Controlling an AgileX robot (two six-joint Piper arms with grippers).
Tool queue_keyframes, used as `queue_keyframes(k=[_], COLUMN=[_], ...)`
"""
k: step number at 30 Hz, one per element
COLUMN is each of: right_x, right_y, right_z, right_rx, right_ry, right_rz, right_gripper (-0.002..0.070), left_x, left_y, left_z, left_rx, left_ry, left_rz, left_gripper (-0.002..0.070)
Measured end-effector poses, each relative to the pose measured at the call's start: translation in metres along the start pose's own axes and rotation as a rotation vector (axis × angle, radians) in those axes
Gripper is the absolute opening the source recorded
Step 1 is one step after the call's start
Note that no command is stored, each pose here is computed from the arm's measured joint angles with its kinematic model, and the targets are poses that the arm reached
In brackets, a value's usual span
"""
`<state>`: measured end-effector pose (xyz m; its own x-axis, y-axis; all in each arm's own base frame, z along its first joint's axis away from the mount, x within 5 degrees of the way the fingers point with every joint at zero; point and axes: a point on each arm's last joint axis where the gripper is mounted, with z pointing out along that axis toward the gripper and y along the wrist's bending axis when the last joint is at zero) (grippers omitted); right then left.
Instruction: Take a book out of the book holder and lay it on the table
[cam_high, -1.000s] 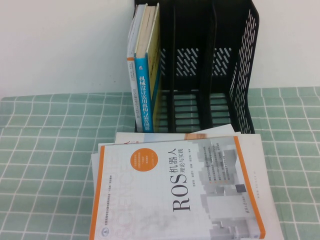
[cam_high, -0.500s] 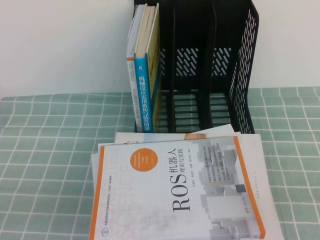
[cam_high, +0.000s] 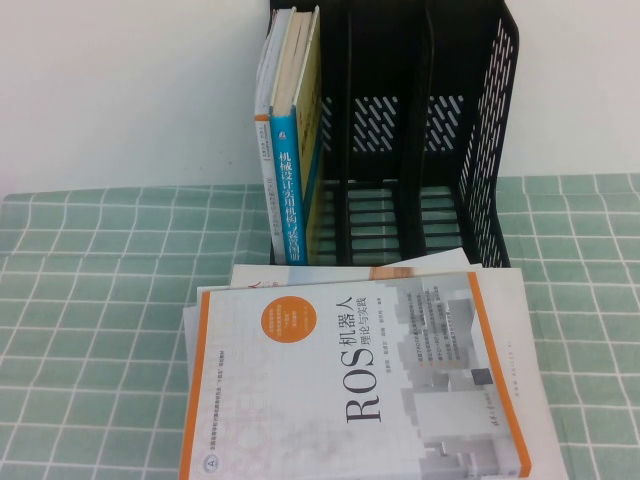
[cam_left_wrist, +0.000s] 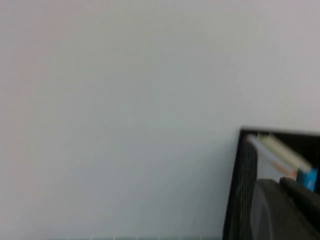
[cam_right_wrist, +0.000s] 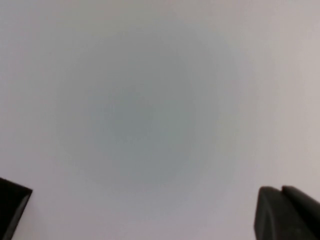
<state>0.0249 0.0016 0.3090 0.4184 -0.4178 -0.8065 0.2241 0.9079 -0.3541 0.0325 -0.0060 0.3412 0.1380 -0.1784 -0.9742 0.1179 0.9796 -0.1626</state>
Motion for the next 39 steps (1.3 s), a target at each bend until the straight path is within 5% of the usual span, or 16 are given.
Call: queue_keyframes(k=[8,14,19,27,32,39], right_x=[0.041,0.074,0.084,0.100,0.095,0.063], right_y=[0.010,0.024,0.047,0.088,0.121,0.182], right_z=[0.024,0.052,0.085,0.119,0.131,0.150], right_rx=[-0.072,-0.162,-0.335,-0.632,-0.810,-1.013], right_ry=[0.395,0.590,0.416,0.274,0.226,0.174], right_rz=[0.129,0.136,0.082,0.295,0.341,0.312], right_gripper=[-0.0002,-0.0002,-0.0002,-0.0002,-0.0002,-0.0002], left_x=[0.019,0.031,0.042,0.040,0.052,0.083], left_y=[0.006,-0.002,-0.014,-0.061,-0.076,-0.084], left_z=[0.041,0.074,0.111,0.165,0.200,0.243], left_rx=[-0.043,0.015,0.107,0.335,0.290,0.250], left_ry=[0.288,0.426,0.550,0.573,0.593,0.681], left_rz=[0.060,-0.151,-0.181,-0.167,-0.298,-0.302], left_gripper=[-0.0002,-0.0002,-0.0003,-0.0002,-0.0003,-0.0002])
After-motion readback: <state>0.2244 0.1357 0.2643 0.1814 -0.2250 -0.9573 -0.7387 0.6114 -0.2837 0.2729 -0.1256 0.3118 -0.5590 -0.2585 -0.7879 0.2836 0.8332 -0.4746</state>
